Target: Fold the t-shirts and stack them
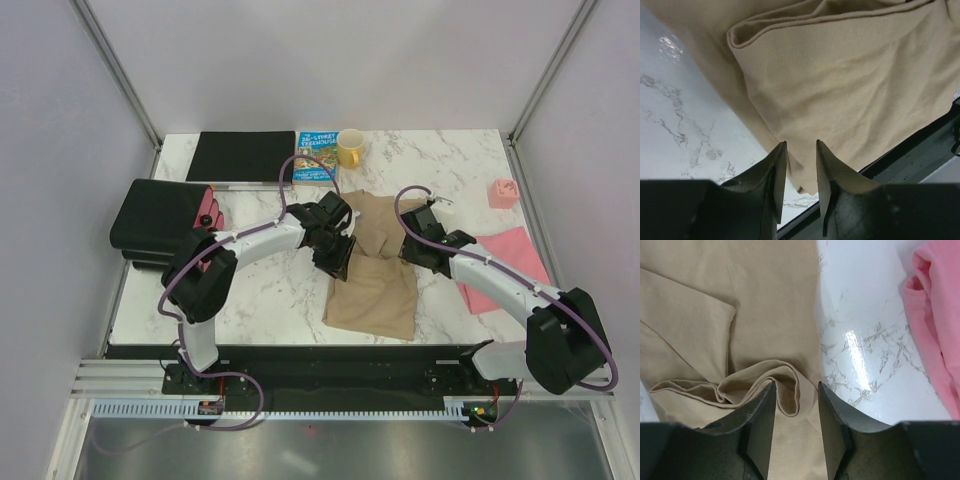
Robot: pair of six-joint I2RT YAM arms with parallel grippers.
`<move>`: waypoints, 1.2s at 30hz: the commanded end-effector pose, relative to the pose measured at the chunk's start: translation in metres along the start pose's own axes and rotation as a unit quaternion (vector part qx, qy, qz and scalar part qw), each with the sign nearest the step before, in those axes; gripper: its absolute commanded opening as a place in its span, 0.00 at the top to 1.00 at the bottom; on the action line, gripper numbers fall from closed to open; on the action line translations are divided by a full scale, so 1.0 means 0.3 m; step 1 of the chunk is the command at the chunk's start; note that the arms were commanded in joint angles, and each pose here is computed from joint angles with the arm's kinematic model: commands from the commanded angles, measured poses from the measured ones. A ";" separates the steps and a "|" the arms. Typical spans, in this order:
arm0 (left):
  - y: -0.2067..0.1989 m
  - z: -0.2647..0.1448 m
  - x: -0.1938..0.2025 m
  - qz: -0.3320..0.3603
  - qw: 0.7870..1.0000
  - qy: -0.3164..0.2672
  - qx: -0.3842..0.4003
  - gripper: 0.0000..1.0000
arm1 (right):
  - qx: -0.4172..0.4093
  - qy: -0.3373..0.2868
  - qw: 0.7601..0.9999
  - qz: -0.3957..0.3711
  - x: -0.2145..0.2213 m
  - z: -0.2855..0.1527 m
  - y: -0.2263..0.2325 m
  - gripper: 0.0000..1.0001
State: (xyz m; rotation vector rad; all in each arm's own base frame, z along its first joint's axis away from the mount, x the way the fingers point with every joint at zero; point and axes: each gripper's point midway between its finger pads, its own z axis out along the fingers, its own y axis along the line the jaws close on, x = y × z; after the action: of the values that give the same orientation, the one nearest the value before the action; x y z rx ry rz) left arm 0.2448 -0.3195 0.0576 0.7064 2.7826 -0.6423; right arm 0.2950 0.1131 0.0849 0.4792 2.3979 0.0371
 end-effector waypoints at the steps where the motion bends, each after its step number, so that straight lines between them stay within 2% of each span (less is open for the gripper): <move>1: -0.055 0.009 -0.022 0.034 0.999 -0.004 0.028 0.63 | -0.022 -0.031 0.999 -0.022 -0.091 -0.053 0.034 0.56; 5: -0.062 0.031 0.009 0.035 0.999 0.005 0.029 0.63 | -0.092 -0.004 0.995 -0.026 -0.071 -0.102 0.108 0.62; 7: -0.058 0.044 0.019 0.031 0.999 0.010 0.027 0.64 | -0.115 0.027 0.993 -0.030 -0.017 -0.099 0.125 0.66; 11: -0.056 0.061 0.018 0.032 0.999 0.012 0.028 0.64 | -0.113 0.076 0.990 -0.034 0.103 -0.047 0.096 0.73; 16: -0.042 0.071 0.017 0.038 0.999 0.013 0.019 0.64 | -0.110 0.098 0.988 -0.040 0.150 -0.012 0.092 0.76; 21: -0.040 0.077 0.024 0.036 0.999 0.017 0.020 0.64 | -0.069 0.100 0.991 -0.052 0.173 0.045 0.052 0.79; 23: -0.032 0.085 0.037 0.034 0.999 0.024 0.016 0.70 | -0.052 0.092 0.993 -0.055 0.162 0.064 0.037 0.81; 25: -0.023 0.094 0.057 0.031 0.999 0.033 0.014 0.95 | -0.036 0.079 0.994 -0.061 0.144 0.079 0.027 0.81; 26: -0.018 0.098 0.068 0.030 0.999 0.039 0.012 0.98 | -0.033 0.073 0.995 -0.062 0.131 0.082 0.031 0.81; 36: 0.044 0.112 0.144 0.021 0.998 0.060 -0.020 0.98 | 0.008 0.072 0.994 -0.088 0.118 0.160 0.024 0.82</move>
State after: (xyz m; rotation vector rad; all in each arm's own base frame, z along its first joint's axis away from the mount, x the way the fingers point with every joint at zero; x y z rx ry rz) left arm 0.2160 -0.3147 0.0173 0.7909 2.8810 -0.6085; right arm 0.2798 0.1286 0.0182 0.2847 2.6423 0.0123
